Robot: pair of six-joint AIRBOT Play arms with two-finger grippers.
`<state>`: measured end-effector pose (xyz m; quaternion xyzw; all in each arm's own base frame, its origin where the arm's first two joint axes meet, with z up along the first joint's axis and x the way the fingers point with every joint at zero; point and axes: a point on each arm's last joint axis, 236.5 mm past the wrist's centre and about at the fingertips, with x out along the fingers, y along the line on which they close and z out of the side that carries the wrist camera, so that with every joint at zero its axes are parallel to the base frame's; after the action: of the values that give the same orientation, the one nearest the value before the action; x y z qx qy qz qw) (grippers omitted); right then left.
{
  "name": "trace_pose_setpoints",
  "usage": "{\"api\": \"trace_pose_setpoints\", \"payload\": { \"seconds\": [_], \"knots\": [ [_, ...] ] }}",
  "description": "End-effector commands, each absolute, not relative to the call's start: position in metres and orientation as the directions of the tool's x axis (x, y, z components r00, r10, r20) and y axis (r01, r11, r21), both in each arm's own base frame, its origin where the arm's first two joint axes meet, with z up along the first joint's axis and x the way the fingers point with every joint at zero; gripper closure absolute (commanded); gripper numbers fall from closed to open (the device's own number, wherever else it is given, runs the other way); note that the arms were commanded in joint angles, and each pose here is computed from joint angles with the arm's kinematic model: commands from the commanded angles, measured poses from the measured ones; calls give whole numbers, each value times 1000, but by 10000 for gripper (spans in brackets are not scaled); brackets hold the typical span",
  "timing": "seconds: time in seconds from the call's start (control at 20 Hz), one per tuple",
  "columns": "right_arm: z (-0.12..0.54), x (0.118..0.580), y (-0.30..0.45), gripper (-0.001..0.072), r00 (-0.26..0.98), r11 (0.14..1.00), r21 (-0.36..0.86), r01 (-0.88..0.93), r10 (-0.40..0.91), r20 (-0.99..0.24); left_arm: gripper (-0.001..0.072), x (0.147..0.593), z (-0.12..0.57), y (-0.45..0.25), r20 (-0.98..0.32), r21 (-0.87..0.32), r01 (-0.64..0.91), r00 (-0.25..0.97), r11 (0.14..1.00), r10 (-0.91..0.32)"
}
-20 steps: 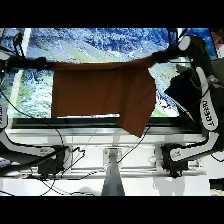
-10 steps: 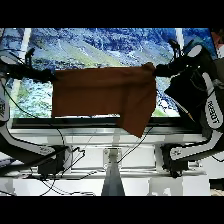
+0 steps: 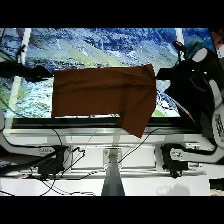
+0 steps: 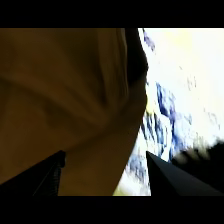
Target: Fold the clothes and pants, and hang the long-sleeved shirts on hangers.
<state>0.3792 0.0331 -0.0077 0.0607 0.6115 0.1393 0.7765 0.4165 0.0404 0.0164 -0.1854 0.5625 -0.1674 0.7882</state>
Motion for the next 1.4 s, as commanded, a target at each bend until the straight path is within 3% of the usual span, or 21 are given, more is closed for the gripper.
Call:
{"api": "trace_pose_setpoints", "payload": {
  "seconds": [0.0, 0.2, 0.45, 0.65, 0.7, 0.8, 0.85, 1.1, 1.2, 1.35],
  "knots": [
    [-14, 301, 28, 161, 148, 964, 247, -93, 259, -955, 245, 387, 85, 52, -800, -394, 129, 439, 910, -409],
    [-61, 221, 70, 161, 73, 910, 410, 64, 406, -911, 245, 346, 77, 81, -773, -329, -27, 582, 944, -252],
    [-98, 207, 93, 162, 120, 831, 504, 236, 489, -864, 245, 288, -10, 90, -834, -406, -258, 496, 877, -240],
    [-113, 196, 93, 163, 114, 812, 494, 311, 484, -868, 245, 264, -53, 84, -878, -430, -382, 387, 818, -282],
    [-117, 189, 96, 185, 96, 806, 495, 325, 493, -865, 245, 263, -57, 84, -880, -436, -391, 376, 811, -291],
    [-120, 180, 105, 474, 86, 777, 520, 354, 527, -845, 244, 262, -64, 82, -882, -443, -401, 356, 802, -309],
    [-121, 181, 107, 523, 98, 774, 532, 344, 534, -840, 245, 261, -68, 82, -883, -446, -406, 347, 797, -318],
    [-114, 203, 111, 539, 192, 788, 583, 198, 552, -812, 244, 257, -86, 77, -883, -468, -492, 301, 734, -361],
    [-107, 208, 119, 661, 212, 773, 618, 142, 586, -782, 244, 254, -93, 75, -881, -473, -502, 277, 724, -384],
    [-98, 216, 127, 699, 247, 754, 653, 75, 620, -745, 244, 251, -105, 70, -874, -485, -503, 245, 715, -420]
  ]
}}
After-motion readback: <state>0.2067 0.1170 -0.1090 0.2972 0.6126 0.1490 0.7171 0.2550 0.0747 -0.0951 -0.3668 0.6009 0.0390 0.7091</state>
